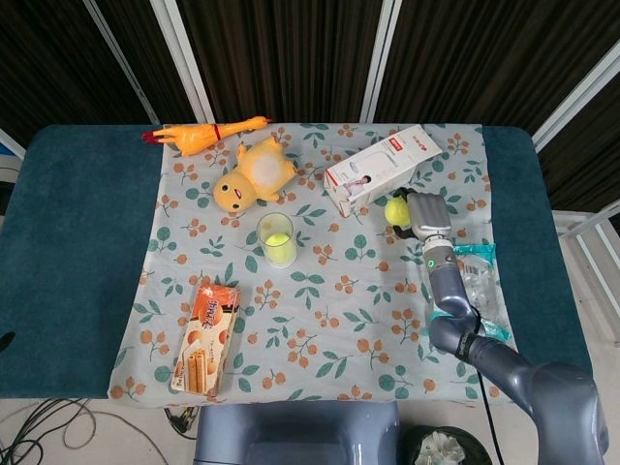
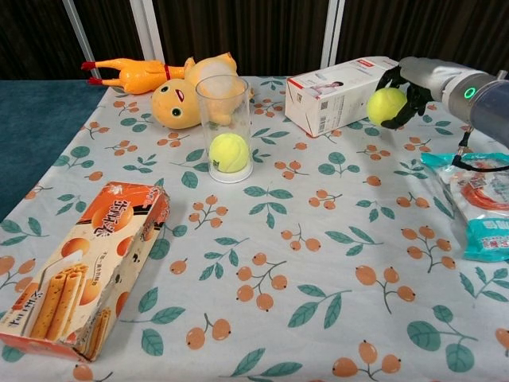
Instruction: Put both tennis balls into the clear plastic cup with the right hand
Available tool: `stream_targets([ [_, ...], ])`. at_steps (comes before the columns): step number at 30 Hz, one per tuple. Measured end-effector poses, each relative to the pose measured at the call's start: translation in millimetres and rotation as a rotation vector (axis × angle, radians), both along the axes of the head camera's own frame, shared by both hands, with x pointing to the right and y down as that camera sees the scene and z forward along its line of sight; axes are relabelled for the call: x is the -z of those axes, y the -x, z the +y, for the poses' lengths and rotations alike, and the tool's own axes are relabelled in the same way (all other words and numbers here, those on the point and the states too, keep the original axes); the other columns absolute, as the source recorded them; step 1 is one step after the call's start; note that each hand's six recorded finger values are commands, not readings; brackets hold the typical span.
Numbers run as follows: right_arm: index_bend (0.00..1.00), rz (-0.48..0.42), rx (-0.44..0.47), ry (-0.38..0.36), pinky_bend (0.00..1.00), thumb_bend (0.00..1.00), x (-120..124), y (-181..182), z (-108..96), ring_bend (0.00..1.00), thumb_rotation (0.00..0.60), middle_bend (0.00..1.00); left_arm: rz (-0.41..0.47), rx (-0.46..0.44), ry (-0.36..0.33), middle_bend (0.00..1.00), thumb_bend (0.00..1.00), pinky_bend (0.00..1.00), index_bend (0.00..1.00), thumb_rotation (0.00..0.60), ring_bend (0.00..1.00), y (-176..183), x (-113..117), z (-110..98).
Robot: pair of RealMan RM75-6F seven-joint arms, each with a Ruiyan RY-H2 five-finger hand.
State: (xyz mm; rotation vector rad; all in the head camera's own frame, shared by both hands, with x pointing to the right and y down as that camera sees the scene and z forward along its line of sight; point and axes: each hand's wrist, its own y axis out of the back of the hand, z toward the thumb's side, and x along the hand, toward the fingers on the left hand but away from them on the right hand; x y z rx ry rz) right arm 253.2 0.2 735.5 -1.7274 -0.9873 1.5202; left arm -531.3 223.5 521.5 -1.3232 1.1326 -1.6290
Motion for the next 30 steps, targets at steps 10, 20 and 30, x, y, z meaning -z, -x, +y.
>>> stream_targets([
  [10, 0.57, -0.142, 0.117, -0.084, 0.70, 0.61, 79.8, 63.8, -25.0, 0.60, 0.600, 0.42, 0.011, -0.005, -0.005, 0.00, 0.00, 0.10, 0.10, 0.600, 0.00, -1.9, 2.8, 1.6],
  [20, 0.57, -0.314, 0.206, -0.093, 0.77, 0.61, 143.5, 163.5, -23.9, 0.60, 0.600, 0.42, 0.017, -0.012, -0.002, 0.00, 0.00, 0.10, 0.10, 0.600, 0.00, -3.0, 2.9, 2.2],
  [30, 0.56, -0.374, 0.246, 0.024, 0.08, 0.61, 119.0, 213.2, 13.9, 0.55, 0.600, 0.42, 0.023, -0.016, -0.001, 0.00, 0.00, 0.10, 0.10, 0.600, 0.00, -3.5, 3.2, 2.3],
])
